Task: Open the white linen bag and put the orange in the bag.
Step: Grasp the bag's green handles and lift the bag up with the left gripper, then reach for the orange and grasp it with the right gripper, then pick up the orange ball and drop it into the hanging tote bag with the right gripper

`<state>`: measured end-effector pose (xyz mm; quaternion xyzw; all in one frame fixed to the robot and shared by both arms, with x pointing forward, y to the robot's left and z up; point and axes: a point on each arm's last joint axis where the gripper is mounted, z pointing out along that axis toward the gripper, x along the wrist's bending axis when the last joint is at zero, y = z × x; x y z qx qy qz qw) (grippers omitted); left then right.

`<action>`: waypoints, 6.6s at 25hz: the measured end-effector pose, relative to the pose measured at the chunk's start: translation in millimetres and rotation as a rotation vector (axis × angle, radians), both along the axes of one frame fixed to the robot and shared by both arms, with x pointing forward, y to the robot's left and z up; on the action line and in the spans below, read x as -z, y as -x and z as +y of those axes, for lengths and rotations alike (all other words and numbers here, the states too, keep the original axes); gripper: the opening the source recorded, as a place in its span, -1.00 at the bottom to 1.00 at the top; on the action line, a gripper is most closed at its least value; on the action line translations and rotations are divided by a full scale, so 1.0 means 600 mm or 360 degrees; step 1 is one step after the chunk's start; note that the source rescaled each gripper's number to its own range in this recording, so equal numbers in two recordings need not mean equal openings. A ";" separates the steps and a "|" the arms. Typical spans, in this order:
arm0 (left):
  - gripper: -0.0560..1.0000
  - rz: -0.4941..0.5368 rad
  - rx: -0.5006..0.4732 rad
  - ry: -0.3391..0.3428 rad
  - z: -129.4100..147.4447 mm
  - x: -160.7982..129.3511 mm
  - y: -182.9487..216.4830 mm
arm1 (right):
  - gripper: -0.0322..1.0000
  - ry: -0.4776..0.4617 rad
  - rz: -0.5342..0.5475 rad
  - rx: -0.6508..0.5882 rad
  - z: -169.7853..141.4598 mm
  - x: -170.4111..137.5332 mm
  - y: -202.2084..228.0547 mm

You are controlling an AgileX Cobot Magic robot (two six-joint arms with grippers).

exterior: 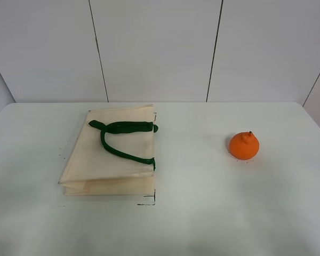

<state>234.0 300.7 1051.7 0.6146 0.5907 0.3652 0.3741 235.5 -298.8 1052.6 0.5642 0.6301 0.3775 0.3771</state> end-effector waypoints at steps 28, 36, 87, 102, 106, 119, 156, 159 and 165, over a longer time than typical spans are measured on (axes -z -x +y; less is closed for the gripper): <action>1.00 0.0901 -0.0001 -0.0013 -0.011 -0.044 -0.487 | 1.00 0.0000 0.0000 0.0000 0.000 0.000 0.000; 1.00 0.1148 0.0051 0.0007 -0.102 0.039 -0.657 | 1.00 0.0000 0.0000 0.0000 0.000 0.000 0.000; -0.88 0.1127 0.0128 -0.0240 -0.231 0.010 -0.732 | 1.00 0.0000 0.0000 0.0000 0.000 0.000 0.000; -0.88 0.0737 0.0359 0.0018 -0.226 -0.203 -0.643 | 1.00 0.0059 0.0608 -0.0018 0.010 -0.068 -0.177; -0.88 0.0713 0.0360 0.0024 -0.224 -0.213 -0.636 | 1.00 0.0074 0.0842 -0.0023 0.017 -0.066 -0.301; -0.89 0.0724 0.0438 0.0050 -0.250 -0.213 -0.626 | 1.00 0.0134 0.1204 -0.0090 0.045 0.077 -0.598; -0.89 0.0698 0.0451 0.0046 -0.249 -0.223 -0.618 | -0.92 -0.0519 0.0782 -0.0575 0.120 -0.028 -0.656; -0.89 0.0674 0.0453 0.0052 -0.246 -0.234 -0.611 | -0.92 -0.0657 0.0795 -0.0729 0.150 -0.037 -0.648; -0.89 0.0657 0.0444 0.0030 -0.242 -0.238 -0.609 | -0.92 -0.0642 0.0810 -0.0942 0.251 -0.025 -0.631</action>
